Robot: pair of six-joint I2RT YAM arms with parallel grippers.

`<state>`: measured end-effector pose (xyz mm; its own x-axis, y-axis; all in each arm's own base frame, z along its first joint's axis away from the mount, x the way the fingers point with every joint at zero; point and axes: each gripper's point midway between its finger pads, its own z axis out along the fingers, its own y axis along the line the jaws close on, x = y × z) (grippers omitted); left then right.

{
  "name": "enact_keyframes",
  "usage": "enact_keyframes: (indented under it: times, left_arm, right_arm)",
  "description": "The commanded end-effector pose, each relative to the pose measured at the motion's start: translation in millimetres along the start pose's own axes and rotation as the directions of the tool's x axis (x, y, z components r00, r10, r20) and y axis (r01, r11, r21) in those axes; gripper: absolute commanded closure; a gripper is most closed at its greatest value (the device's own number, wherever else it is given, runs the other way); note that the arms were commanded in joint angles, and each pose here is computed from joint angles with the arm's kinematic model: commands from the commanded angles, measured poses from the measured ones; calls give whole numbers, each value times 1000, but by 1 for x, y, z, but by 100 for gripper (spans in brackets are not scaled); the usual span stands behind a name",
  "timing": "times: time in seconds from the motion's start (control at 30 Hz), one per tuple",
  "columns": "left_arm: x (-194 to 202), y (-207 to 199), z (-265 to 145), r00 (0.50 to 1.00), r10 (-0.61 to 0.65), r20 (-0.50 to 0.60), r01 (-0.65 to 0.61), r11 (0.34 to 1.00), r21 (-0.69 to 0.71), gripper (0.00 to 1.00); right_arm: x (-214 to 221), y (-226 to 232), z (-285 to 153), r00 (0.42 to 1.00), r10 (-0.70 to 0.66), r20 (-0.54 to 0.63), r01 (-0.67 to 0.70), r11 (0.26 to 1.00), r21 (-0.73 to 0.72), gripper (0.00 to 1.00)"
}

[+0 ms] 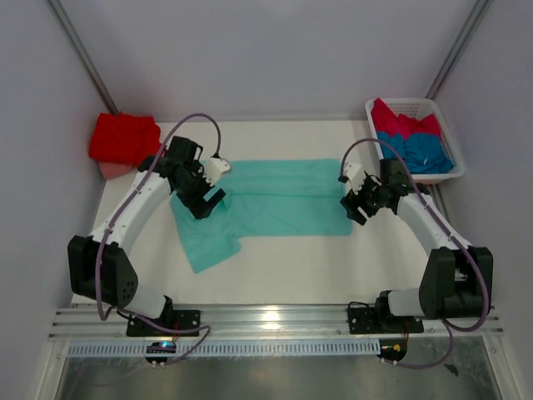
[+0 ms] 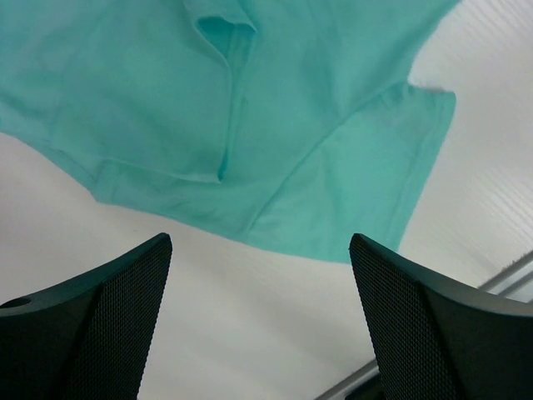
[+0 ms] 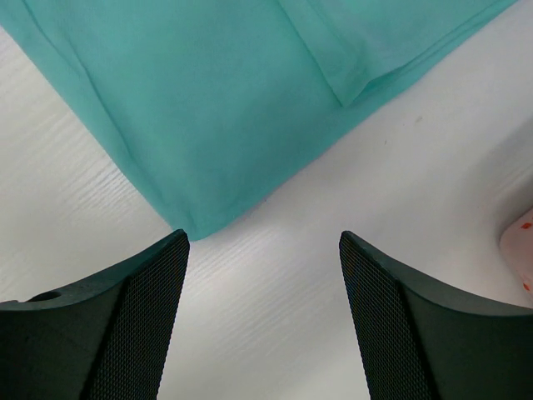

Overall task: Fold and stack the t-shirts
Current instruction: Fold the tshirt

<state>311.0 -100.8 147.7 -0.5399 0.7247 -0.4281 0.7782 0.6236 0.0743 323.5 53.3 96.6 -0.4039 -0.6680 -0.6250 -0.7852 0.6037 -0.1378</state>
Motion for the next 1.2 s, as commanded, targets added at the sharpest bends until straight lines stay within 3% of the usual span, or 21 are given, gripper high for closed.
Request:
enact_keyframes:
  times: [0.0, 0.23, 0.4, 0.77, 1.17]
  left_arm:
    - [31, -23, -6, 998, 55, -11, -54, 998, 28, 10]
    - [86, -55, -3, 988, 142, -61, -138, 989, 58, 10]
    - [128, -50, 14, 957, 222, -189, -226, 974, 3, 10]
    - [116, -67, 27, 952, 271, -140, -271, 962, 16, 9]
    - [125, -91, 38, 900, 381, -212, -370, 924, 91, 10]
  right_arm:
    - [-2, -8, -11, 992, -120, 32, 116, 988, 103, 23]
    - [28, 6, -6, 990, -137, -38, 140, 986, 91, 23]
    - [35, 13, 7, 994, -104, -45, 106, 993, 43, 22]
    - [29, 12, 25, 997, -76, -30, 77, 997, 28, 23]
    - [21, 18, 47, 992, -110, -64, 110, 994, -7, 22]
